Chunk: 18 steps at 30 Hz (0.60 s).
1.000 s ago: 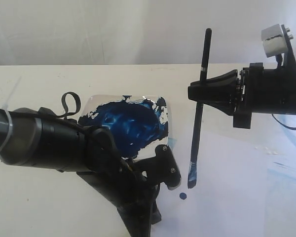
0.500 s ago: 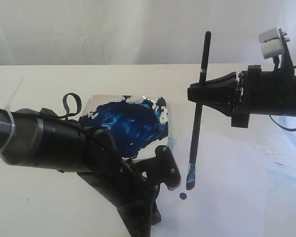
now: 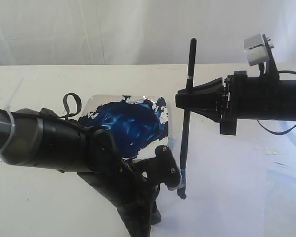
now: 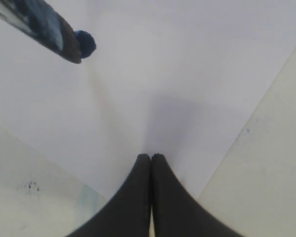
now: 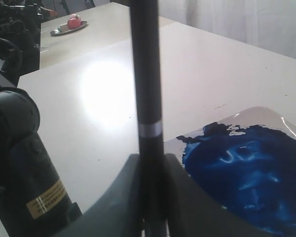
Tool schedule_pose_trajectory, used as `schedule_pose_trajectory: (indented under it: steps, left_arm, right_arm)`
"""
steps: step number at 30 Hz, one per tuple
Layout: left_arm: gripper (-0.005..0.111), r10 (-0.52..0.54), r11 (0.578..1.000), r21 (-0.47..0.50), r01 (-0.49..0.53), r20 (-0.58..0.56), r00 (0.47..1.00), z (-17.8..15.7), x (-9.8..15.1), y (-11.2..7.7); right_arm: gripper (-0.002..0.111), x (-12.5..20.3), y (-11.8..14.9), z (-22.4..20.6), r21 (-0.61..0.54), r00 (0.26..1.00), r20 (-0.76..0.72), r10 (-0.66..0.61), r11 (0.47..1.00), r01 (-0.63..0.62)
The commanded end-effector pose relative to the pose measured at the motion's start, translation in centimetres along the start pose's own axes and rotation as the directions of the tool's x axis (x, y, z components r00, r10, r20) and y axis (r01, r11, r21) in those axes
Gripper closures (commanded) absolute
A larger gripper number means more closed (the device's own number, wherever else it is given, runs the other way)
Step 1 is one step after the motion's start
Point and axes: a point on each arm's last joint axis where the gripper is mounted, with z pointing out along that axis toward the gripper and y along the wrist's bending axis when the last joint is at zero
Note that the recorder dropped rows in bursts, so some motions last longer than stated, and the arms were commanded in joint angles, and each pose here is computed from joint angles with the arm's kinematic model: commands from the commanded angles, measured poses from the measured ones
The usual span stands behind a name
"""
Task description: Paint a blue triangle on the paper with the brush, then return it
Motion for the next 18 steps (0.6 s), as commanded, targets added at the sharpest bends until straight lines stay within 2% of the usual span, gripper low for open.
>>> schedule_pose_trajectory:
  steps: [1, 18]
  left_arm:
    - [0.107, -0.013, 1.000, 0.026, 0.014, -0.025, 1.000, 0.62, 0.43, -0.21]
    - [0.107, -0.013, 1.000, 0.024, 0.014, -0.024, 1.000, 0.62, 0.42, -0.20]
  right_arm:
    - [0.108, 0.04, 0.15, 0.08, -0.013, 1.000, 0.010, -0.006, 1.000, 0.006]
    - [0.108, 0.52, 0.13, 0.07, 0.002, 1.000, -0.017, 0.010, 1.000, -0.010]
